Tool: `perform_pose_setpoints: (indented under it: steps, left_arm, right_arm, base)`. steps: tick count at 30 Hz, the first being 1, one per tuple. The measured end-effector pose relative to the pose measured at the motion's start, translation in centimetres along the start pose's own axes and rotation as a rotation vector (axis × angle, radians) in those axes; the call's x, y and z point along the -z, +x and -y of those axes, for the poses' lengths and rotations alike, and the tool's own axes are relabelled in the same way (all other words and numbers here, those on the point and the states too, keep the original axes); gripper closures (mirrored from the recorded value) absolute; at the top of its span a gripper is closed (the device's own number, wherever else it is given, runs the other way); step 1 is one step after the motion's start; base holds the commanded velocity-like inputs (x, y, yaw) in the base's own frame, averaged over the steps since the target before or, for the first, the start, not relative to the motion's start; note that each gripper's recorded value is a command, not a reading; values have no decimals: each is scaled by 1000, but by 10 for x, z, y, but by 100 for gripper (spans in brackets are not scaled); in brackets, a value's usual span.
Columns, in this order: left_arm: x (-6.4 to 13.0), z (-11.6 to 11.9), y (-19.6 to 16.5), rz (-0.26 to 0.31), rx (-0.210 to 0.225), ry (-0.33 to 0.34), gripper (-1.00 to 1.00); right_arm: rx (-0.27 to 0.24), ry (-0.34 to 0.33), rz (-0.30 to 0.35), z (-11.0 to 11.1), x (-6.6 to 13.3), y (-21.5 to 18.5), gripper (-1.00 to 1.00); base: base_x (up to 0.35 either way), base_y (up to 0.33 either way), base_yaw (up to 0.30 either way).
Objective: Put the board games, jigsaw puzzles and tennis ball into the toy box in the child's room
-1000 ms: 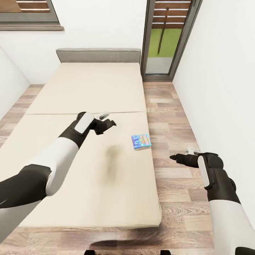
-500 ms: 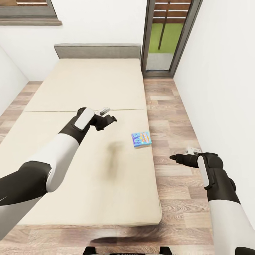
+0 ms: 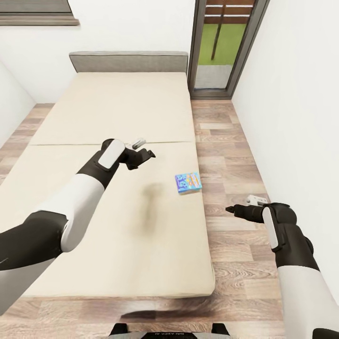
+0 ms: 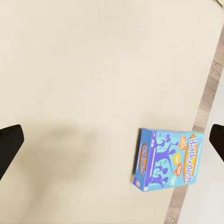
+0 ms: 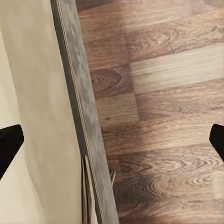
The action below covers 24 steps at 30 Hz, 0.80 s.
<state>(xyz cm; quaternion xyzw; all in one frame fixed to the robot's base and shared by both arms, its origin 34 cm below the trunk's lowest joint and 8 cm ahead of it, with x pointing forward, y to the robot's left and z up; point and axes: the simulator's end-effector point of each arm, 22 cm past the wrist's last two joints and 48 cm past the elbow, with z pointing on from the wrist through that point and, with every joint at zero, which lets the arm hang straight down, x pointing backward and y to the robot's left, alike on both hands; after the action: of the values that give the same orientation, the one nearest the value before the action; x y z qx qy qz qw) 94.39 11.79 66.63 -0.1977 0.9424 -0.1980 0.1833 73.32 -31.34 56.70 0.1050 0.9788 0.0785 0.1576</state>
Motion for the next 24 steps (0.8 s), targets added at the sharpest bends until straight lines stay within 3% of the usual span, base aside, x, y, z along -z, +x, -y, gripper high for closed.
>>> perform_pose_setpoints:
  steps: [24]
  left_arm:
    - [-13,2,-1,11,-11,9,-100]
  right_arm:
    - [-5,9,-37,6,-18,16,-100]
  base:
    - [8,0,0]
